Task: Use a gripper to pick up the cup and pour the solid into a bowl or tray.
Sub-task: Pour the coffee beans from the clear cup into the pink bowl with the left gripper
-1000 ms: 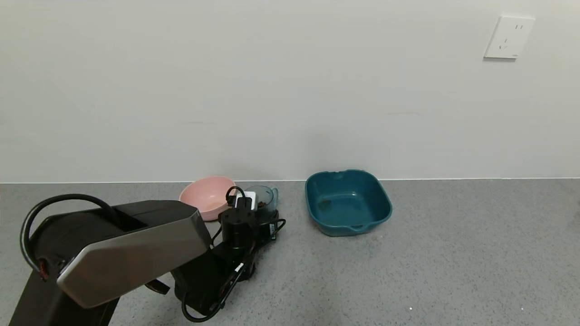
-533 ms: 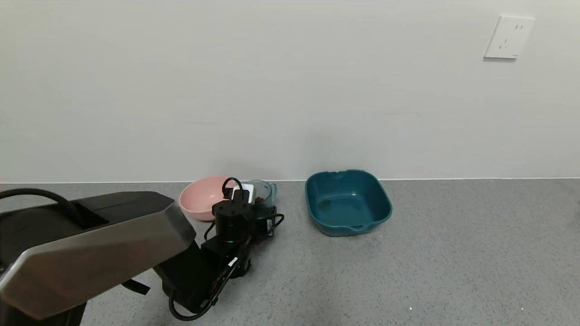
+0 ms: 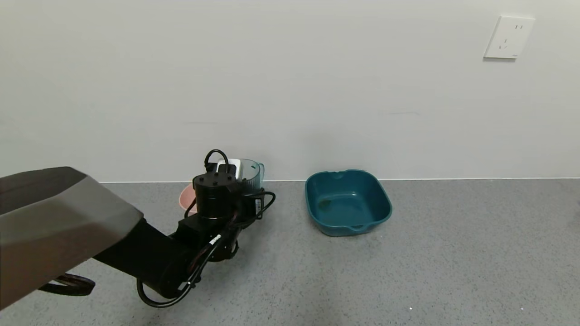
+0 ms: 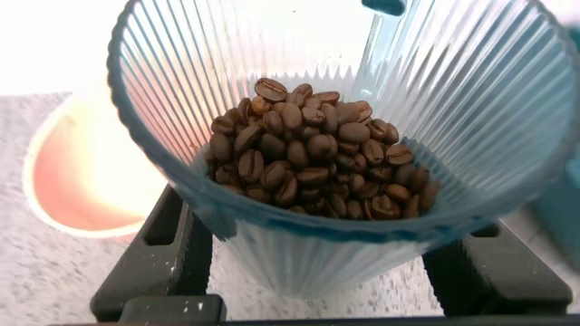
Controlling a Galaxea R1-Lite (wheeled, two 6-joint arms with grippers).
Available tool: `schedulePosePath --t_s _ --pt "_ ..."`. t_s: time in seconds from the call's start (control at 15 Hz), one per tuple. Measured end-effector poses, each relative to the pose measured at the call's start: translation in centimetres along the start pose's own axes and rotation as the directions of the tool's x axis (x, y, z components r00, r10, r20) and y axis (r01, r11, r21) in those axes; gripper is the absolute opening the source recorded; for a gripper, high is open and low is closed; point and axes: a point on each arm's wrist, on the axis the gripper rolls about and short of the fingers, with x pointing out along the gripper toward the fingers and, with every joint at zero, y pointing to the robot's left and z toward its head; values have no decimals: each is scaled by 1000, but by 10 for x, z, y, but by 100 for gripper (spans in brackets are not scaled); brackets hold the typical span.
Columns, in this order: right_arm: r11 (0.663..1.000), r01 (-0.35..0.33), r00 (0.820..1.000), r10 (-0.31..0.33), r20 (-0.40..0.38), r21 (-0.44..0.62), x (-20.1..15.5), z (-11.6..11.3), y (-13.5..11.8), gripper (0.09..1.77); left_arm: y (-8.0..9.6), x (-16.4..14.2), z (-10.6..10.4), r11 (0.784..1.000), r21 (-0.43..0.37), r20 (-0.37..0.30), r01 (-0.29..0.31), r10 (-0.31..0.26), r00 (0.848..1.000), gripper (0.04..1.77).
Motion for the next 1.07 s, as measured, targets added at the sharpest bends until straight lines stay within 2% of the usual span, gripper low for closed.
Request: schedulePosePath --t_s 0.2,0.4,0.67,1.07 --pt "1000 0 1000 0 0 0 0 0 0 171 8 -5 17 1000 -15 50 -1 1 999 130" --pt "1000 0 1000 0 0 0 0 0 0 171 29 -3 31 998 18 78 -57 55 995 130" --pt "1000 0 1000 0 0 0 0 0 0 171 67 2 41 988 28 79 -152 149 986 130" --pt "1000 0 1000 0 0 0 0 0 0 171 130 12 40 955 92 60 -283 279 959 130"
